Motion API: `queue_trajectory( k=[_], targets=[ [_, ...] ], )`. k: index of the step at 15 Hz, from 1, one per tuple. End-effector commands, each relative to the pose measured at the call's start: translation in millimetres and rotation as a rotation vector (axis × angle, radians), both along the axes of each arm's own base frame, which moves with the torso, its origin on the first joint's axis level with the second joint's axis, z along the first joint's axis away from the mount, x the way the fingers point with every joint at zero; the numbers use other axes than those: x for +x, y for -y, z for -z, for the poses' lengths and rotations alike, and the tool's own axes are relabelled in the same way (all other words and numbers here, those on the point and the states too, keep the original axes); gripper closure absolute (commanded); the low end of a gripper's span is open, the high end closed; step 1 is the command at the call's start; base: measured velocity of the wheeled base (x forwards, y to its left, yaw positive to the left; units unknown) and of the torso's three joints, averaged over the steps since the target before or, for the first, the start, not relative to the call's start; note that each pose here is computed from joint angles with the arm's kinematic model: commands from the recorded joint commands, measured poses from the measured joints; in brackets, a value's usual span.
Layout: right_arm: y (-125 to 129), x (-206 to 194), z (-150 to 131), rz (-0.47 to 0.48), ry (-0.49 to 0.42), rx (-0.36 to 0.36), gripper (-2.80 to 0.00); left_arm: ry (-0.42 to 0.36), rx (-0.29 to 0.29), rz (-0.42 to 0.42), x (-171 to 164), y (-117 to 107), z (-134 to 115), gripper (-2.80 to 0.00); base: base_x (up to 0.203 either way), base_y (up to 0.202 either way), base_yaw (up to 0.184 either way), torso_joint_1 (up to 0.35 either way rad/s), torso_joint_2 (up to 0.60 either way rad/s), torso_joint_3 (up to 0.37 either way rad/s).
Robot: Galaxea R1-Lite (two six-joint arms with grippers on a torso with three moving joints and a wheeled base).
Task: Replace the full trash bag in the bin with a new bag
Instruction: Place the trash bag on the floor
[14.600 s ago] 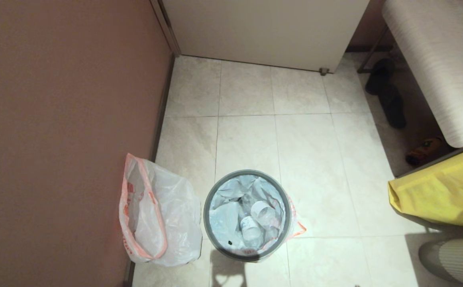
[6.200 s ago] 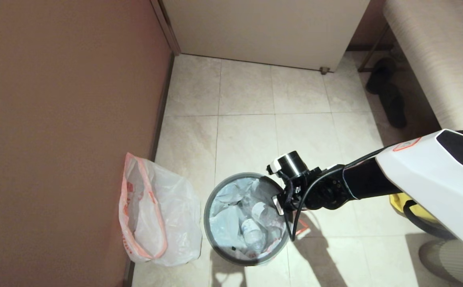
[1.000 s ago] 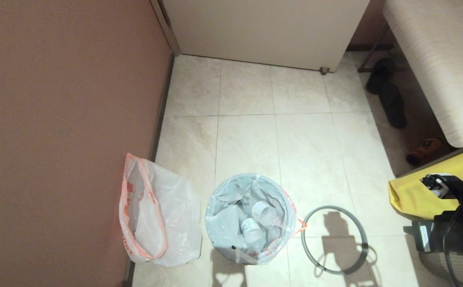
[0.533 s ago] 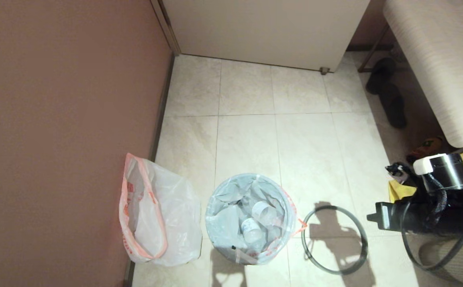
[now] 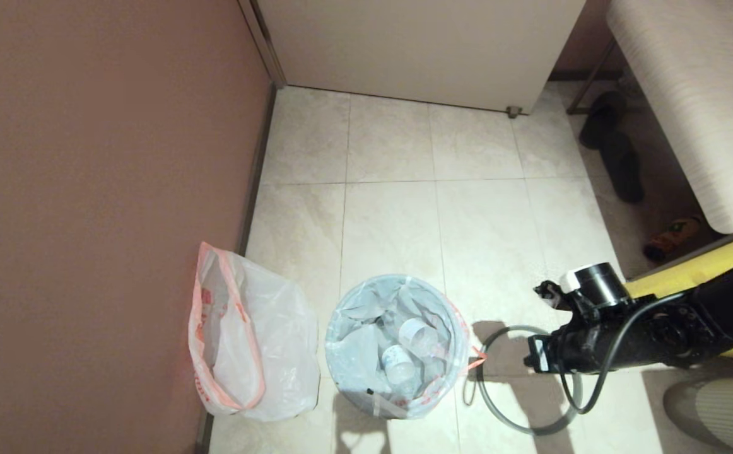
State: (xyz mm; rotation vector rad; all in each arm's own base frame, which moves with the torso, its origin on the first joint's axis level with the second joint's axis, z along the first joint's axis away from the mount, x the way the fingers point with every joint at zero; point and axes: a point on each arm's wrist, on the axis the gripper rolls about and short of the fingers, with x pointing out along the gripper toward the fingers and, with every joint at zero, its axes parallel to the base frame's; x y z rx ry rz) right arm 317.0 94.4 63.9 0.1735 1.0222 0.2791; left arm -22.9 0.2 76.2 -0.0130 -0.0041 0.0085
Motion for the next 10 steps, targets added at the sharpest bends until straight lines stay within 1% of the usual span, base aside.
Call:
queue_trajectory(
  k=[1, 3, 4, 7, 10],
  targets=[
    [-8, 12, 32, -0.016, -0.074, -0.023, 0.0, 0.001, -0.001, -0.001, 0, 0, 0, 0.0, 0.0, 0.0, 0.0, 0.0, 0.0, 0.0],
    [-11, 17, 42, -0.049, -0.087, -0.028, 0.0, 0.001, -0.001, -0.001, 0, 0, 0, 0.0, 0.0, 0.0, 0.0, 0.0, 0.0, 0.0],
    [-13, 20, 45, -0.06, -0.085, -0.026, -2.8, 0.001, -0.001, -0.001, 0, 0, 0, 0.0, 0.0, 0.0, 0.0, 0.0, 0.0, 0.0],
    [-24, 33, 47, -0.073, -0.066, 0.005, -2.8, 0.001, -0.001, -0.001, 0, 0, 0, 0.0, 0.0, 0.0, 0.0, 0.0, 0.0, 0.0],
    [-31, 51, 49, -0.041, -0.033, 0.012, -2.8, 0.001, -0.001, -0.001, 0, 0, 0, 0.0, 0.0, 0.0, 0.0, 0.0, 0.0, 0.0]
  ],
)
